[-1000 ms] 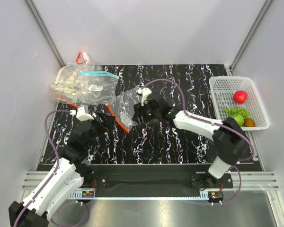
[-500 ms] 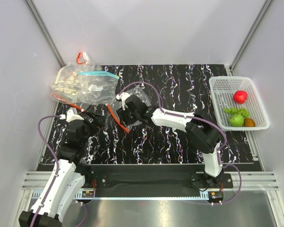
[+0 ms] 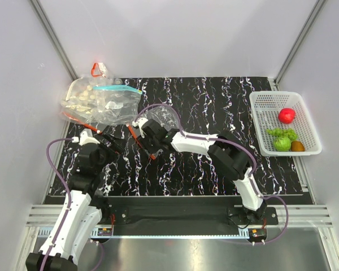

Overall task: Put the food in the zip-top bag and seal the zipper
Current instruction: Pick up the zipper food storage bag at the center of the board.

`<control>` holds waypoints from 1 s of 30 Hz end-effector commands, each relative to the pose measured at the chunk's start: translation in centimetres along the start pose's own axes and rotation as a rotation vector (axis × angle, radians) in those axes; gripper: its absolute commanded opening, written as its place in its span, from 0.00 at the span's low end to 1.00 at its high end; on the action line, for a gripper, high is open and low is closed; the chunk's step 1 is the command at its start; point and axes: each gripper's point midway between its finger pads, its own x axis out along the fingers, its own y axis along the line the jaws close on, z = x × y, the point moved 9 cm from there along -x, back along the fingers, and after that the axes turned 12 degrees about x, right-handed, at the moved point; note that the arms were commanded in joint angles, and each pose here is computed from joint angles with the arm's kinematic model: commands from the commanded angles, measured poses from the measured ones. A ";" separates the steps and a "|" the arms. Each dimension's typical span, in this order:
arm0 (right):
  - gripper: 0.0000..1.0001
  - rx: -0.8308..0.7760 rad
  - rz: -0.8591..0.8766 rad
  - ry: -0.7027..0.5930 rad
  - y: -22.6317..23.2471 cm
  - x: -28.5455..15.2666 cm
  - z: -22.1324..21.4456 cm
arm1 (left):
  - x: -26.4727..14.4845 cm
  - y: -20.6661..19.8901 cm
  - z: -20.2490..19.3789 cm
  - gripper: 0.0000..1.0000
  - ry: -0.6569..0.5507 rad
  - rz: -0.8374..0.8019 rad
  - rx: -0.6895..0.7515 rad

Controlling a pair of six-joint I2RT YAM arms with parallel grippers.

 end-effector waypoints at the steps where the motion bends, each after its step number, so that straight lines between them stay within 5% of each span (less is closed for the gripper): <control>1: 0.37 -0.024 -0.030 -0.026 0.4 0.1 0.8 | 0.0 -0.4 0.5 0.99 -0.040 -0.046 0.021; 9: 0.00 0.044 0.005 -0.143 0.8 -2.7 1.6 | 0.7 -0.5 -0.1 0.97 -0.012 -0.106 0.048; 19: 0.00 0.199 0.110 -0.287 1.1 -7.5 2.7 | 2.5 -0.8 -1.2 0.93 0.082 -0.205 0.100; 30: 0.00 0.325 0.128 -0.296 0.0 -11.1 -0.4 | 2.6 -1.9 -1.5 0.98 0.068 -0.340 0.134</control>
